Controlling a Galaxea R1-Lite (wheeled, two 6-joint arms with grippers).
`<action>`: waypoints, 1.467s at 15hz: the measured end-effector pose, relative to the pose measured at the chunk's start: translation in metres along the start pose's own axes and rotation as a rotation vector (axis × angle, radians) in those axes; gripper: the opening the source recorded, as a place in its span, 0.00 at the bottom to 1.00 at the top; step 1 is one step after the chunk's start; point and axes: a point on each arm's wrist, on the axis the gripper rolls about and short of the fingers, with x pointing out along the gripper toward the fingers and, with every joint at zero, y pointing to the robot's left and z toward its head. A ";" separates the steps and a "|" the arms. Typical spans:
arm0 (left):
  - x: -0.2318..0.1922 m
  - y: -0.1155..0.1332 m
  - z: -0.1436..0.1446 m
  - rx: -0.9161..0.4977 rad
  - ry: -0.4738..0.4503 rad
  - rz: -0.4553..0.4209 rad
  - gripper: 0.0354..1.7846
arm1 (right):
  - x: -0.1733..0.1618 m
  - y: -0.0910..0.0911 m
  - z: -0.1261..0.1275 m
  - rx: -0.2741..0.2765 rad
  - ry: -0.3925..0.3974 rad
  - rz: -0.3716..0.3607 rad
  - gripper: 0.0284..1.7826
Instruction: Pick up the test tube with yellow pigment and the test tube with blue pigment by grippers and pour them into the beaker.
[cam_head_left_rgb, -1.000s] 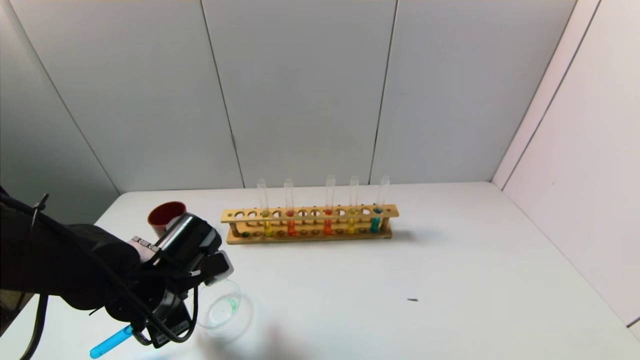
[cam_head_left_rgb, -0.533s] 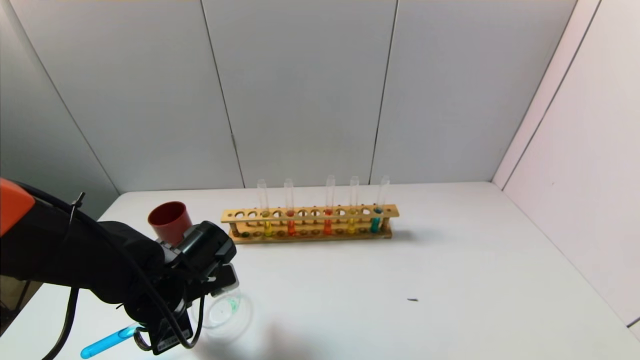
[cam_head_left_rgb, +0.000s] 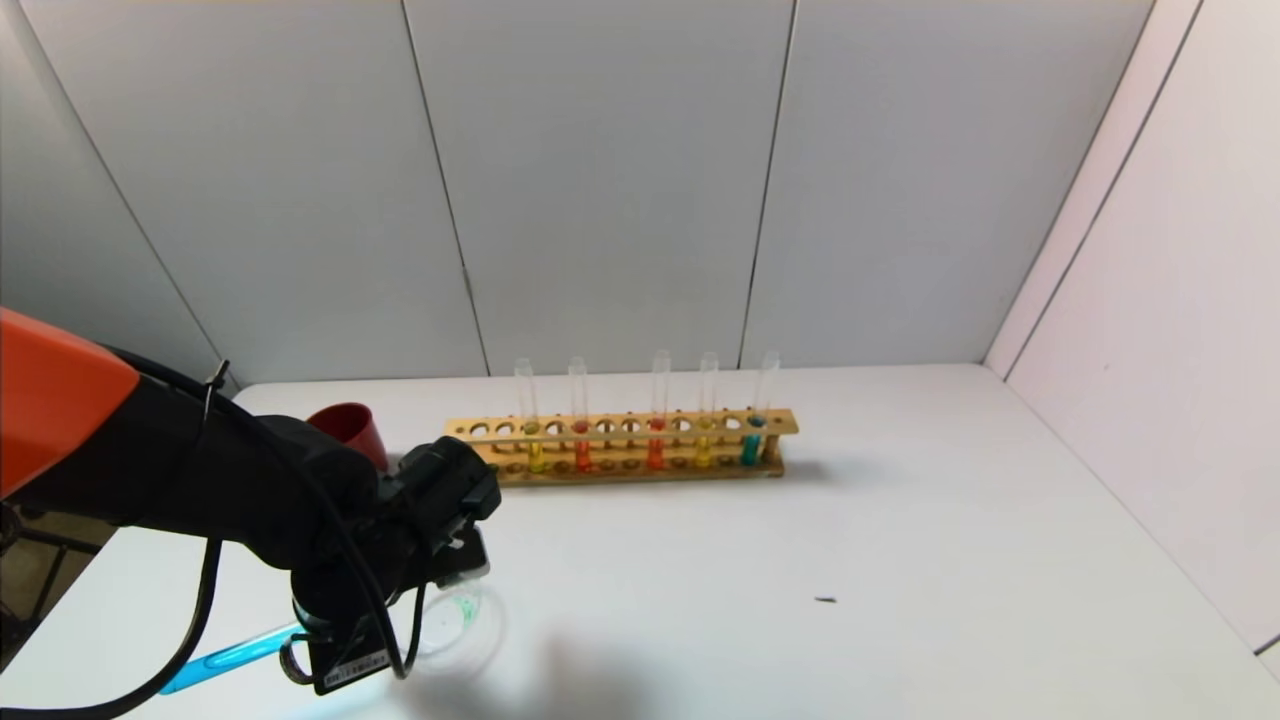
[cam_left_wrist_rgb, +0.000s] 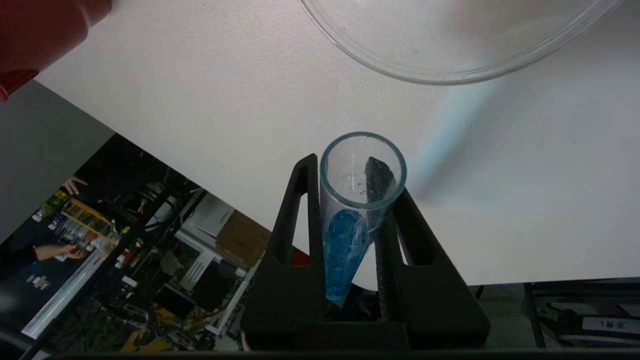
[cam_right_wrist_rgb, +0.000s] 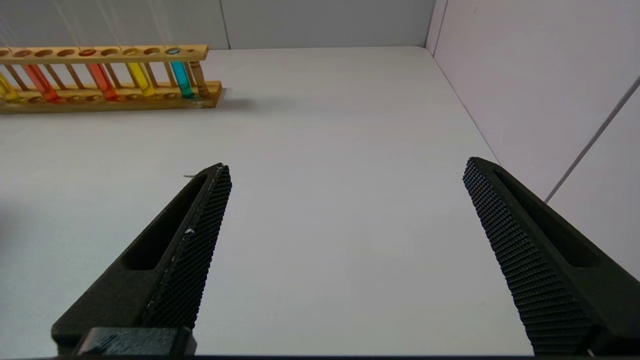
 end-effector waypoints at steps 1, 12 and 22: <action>-0.001 0.000 0.001 0.010 0.011 -0.006 0.17 | 0.000 0.000 0.000 0.000 0.000 0.000 0.95; -0.007 0.001 0.008 0.103 0.121 0.001 0.17 | 0.000 0.000 0.000 0.000 0.000 0.000 0.95; -0.012 0.005 0.015 0.145 0.165 0.000 0.17 | 0.000 0.000 0.000 0.000 0.000 0.000 0.95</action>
